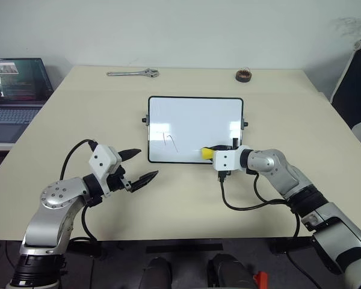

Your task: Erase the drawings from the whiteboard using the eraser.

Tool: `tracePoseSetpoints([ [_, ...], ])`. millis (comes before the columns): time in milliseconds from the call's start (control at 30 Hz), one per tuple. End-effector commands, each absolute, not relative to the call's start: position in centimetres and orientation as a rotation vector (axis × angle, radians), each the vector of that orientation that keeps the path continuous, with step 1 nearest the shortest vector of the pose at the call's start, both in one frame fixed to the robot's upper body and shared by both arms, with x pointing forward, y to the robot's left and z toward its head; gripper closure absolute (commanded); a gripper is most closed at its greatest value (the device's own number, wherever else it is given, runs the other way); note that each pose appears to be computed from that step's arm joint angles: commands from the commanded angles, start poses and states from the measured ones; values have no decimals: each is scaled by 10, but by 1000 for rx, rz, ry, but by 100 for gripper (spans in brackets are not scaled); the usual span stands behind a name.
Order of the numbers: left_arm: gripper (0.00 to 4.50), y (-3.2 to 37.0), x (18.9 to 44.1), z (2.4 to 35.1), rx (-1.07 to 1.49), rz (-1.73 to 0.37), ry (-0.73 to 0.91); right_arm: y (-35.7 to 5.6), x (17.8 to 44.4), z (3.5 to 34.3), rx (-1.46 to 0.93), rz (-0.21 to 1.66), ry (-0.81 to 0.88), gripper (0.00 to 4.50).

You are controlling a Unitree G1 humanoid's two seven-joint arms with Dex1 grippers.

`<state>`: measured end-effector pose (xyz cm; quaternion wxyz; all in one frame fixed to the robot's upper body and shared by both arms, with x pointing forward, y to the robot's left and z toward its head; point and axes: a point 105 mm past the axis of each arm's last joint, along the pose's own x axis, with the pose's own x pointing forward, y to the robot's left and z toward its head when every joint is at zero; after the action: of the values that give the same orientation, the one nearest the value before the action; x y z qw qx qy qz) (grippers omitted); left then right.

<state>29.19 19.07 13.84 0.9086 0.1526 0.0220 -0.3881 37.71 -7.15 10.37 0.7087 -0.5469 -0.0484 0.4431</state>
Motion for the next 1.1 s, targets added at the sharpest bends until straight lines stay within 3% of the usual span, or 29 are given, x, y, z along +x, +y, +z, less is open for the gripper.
tracePoseSetpoints([
  [33,0,189,293,148,341,-806,10,-82,393,111,-1144,846,-100,335],
  [200,0,188,293,148,341,-806,10,-88,414,140,-1043,630,-158,335],
  [467,0,187,293,148,336,-808,13,-83,381,85,-1074,909,83,335],
  [567,0,189,294,148,336,-797,13,-84,374,85,-1068,932,79,335],
  [833,0,206,301,149,312,-702,2,-87,366,156,-694,805,-109,335],
  [933,0,209,303,153,304,-678,-18,-86,339,183,-461,884,-138,335],
  [1100,0,212,306,159,285,-645,-42,-85,292,194,-256,1018,-110,335],
])
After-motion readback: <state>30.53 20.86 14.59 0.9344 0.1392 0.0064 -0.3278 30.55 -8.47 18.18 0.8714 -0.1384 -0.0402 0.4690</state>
